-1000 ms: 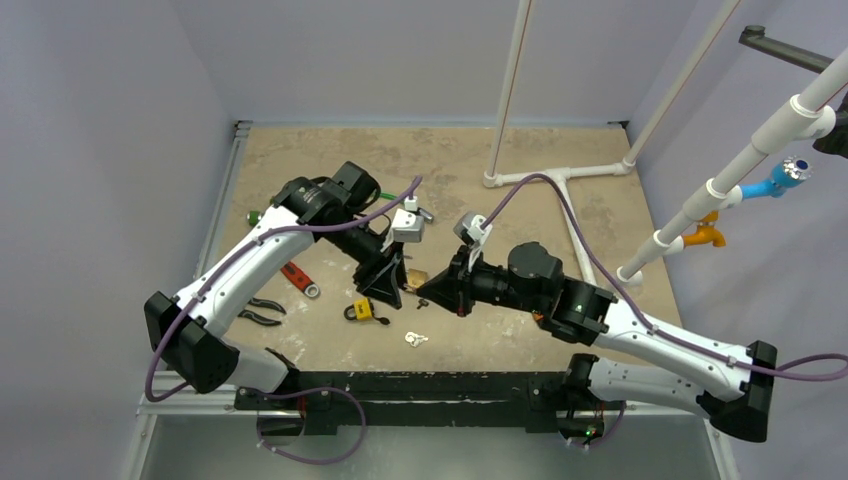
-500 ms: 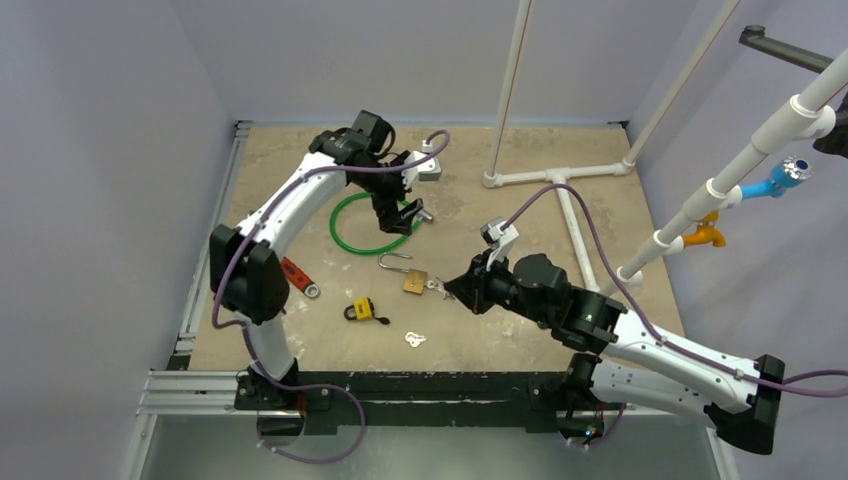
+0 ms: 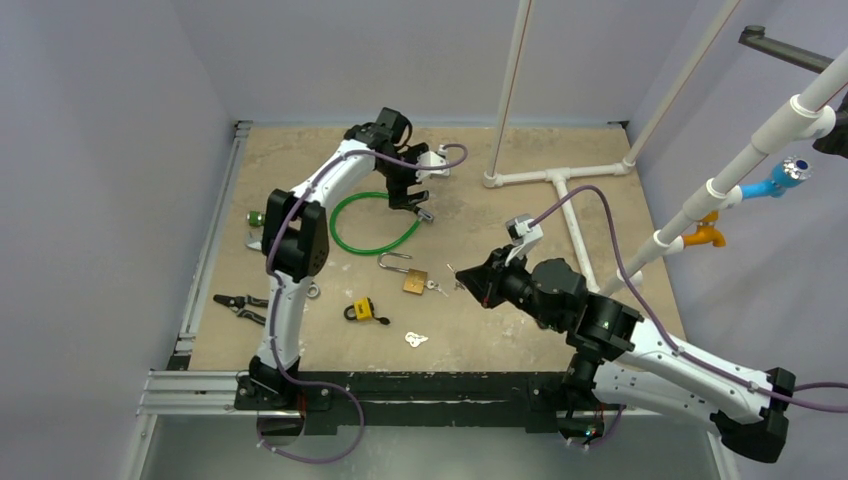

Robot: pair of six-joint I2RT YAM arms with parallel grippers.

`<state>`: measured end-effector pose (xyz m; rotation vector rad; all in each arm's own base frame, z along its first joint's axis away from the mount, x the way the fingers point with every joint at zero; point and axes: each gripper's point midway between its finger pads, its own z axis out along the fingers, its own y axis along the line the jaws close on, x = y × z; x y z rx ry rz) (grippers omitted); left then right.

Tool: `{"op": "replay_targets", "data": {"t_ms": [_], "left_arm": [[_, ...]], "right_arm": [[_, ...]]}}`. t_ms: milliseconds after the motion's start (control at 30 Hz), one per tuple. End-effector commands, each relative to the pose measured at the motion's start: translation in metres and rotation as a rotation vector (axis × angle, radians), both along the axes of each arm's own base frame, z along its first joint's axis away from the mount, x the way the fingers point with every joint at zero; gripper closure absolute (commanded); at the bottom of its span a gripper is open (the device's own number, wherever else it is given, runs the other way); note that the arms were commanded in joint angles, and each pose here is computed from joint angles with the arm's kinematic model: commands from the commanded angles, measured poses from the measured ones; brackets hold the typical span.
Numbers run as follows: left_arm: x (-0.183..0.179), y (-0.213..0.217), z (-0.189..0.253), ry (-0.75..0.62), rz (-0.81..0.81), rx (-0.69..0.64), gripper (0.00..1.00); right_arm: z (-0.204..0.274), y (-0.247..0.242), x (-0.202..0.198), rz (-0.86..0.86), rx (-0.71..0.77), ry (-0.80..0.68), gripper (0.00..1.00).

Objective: Unlock with the key

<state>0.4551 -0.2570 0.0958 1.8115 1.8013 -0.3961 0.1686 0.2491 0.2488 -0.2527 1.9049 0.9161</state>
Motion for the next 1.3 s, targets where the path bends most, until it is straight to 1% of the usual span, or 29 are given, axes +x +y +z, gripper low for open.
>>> {"op": "replay_targets", "data": {"t_ms": [0,133,233,367,400,567,600,633,667,733,800,833,900,933,1033,1100,1200,1267], "left_arm": [[0.02,-0.005,-0.002,-0.064,-0.112,0.018,0.09],[0.017,-0.008,-0.018,-0.036,-0.161,0.016,0.2],[0.008,-0.008,-0.028,0.004,-0.199,0.028,0.26],[0.003,-0.003,-0.046,0.025,-0.227,0.079,0.27],[0.002,-0.003,-0.049,0.026,-0.235,0.09,0.29],[-0.003,-0.003,-0.061,0.068,-0.274,0.159,0.54],[-0.006,-0.002,-0.064,0.08,-0.292,0.178,0.55],[-0.007,-0.002,-0.068,0.081,-0.306,0.197,0.54],[-0.007,-0.003,-0.068,0.081,-0.305,0.198,0.52],[-0.005,-0.004,-0.068,0.078,-0.297,0.197,0.52],[-0.007,-0.003,-0.067,0.079,-0.308,0.197,0.55],[-0.009,-0.002,-0.068,0.081,-0.318,0.198,0.63],[-0.011,-0.001,-0.068,0.077,-0.33,0.197,0.86],[-0.012,-0.001,-0.067,0.07,-0.33,0.196,1.0],[-0.011,0.003,-0.064,0.042,-0.322,0.211,1.0],[-0.004,0.003,-0.048,0.002,-0.296,0.196,1.0],[0.001,0.01,0.001,-0.095,-0.291,0.167,1.0],[0.004,0.015,0.04,-0.192,-0.285,0.147,1.0]], "right_arm": [[0.015,-0.009,0.006,-0.065,0.049,-0.01,1.0],[0.026,-0.015,0.007,-0.083,0.061,-0.024,1.0],[0.034,-0.017,0.008,-0.089,0.061,-0.04,1.0],[0.045,-0.018,0.009,-0.093,0.064,-0.059,1.0],[0.047,-0.018,0.009,-0.092,0.067,-0.065,1.0],[0.057,-0.02,0.008,-0.093,0.089,-0.075,1.0],[0.058,-0.02,0.008,-0.094,0.09,-0.077,1.0],[0.059,-0.021,0.008,-0.095,0.094,-0.078,1.0],[0.06,-0.021,0.008,-0.097,0.095,-0.078,1.0],[0.062,-0.023,0.007,-0.1,0.101,-0.08,1.0],[0.064,-0.026,0.007,-0.106,0.105,-0.083,1.0],[0.065,-0.027,0.007,-0.109,0.106,-0.086,1.0],[0.068,-0.03,0.007,-0.112,0.107,-0.096,1.0],[0.07,-0.031,0.007,-0.113,0.106,-0.102,1.0],[0.073,-0.032,0.007,-0.116,0.106,-0.117,1.0],[0.074,-0.032,0.007,-0.112,0.105,-0.126,1.0],[0.078,-0.032,0.007,-0.102,0.111,-0.145,1.0],[0.082,-0.031,0.007,-0.094,0.101,-0.164,1.0]]}}
